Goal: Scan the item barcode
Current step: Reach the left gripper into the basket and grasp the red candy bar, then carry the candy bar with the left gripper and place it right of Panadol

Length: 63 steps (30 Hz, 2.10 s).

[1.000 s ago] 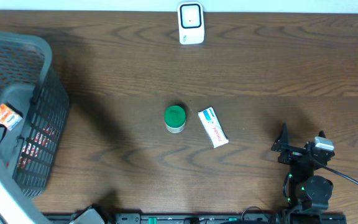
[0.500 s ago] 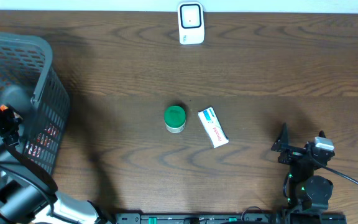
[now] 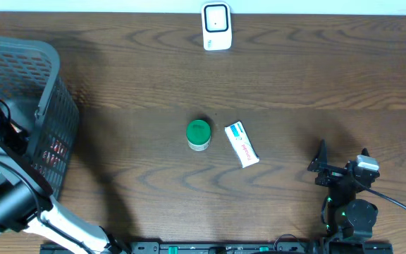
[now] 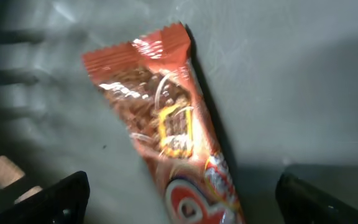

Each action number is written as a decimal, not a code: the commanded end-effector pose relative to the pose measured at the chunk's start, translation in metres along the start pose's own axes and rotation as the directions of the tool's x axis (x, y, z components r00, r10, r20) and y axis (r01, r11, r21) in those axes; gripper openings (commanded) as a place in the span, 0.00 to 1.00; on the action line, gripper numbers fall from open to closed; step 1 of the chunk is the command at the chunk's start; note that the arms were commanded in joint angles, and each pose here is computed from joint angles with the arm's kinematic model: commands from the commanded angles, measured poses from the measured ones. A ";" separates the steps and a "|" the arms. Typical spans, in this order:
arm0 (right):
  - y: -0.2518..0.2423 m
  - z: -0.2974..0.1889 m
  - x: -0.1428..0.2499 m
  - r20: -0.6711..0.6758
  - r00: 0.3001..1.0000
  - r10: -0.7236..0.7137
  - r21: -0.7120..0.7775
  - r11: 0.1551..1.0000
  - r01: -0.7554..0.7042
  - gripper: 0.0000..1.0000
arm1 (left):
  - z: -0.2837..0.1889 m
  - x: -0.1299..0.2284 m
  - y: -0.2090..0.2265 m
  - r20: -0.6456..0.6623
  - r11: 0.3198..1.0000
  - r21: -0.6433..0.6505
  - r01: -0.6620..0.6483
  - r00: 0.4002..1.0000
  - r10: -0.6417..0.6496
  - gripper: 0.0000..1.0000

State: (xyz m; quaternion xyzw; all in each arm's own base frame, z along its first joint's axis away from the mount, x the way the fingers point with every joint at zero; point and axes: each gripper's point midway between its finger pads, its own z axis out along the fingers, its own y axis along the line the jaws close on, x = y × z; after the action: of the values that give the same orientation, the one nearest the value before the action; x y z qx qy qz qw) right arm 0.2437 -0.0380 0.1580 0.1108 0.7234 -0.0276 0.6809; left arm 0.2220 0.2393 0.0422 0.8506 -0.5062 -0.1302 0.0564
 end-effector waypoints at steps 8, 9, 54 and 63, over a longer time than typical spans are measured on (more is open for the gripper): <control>0.001 0.000 0.002 -0.005 1.000 -0.014 -0.006 1.000 0.014 0.99 | 0.054 0.011 0.020 0.006 0.997 -0.071 0.002 1.000 -0.002 0.34; 0.001 0.000 0.002 -0.005 1.000 -0.014 -0.006 1.000 0.014 0.99 | 0.054 0.011 0.020 0.005 0.997 -0.071 -0.004 1.000 0.004 0.24; 0.001 0.000 0.002 -0.005 1.000 -0.014 -0.006 1.000 0.014 0.99 | -0.159 0.479 0.155 0.471 -0.292 0.475 -0.830 -0.040 0.881 0.07; 0.001 0.000 0.002 -0.005 1.000 -0.014 -0.006 1.000 0.014 0.99 | -0.066 0.539 0.214 0.516 -0.638 0.190 -0.746 -0.477 0.712 0.07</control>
State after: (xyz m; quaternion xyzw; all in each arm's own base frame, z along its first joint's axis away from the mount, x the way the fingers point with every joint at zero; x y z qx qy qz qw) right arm 0.2437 -0.0380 0.1580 0.1108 0.7234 -0.0276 0.6809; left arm 0.3125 -0.3227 0.0738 0.0339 -0.9858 0.1282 -0.1030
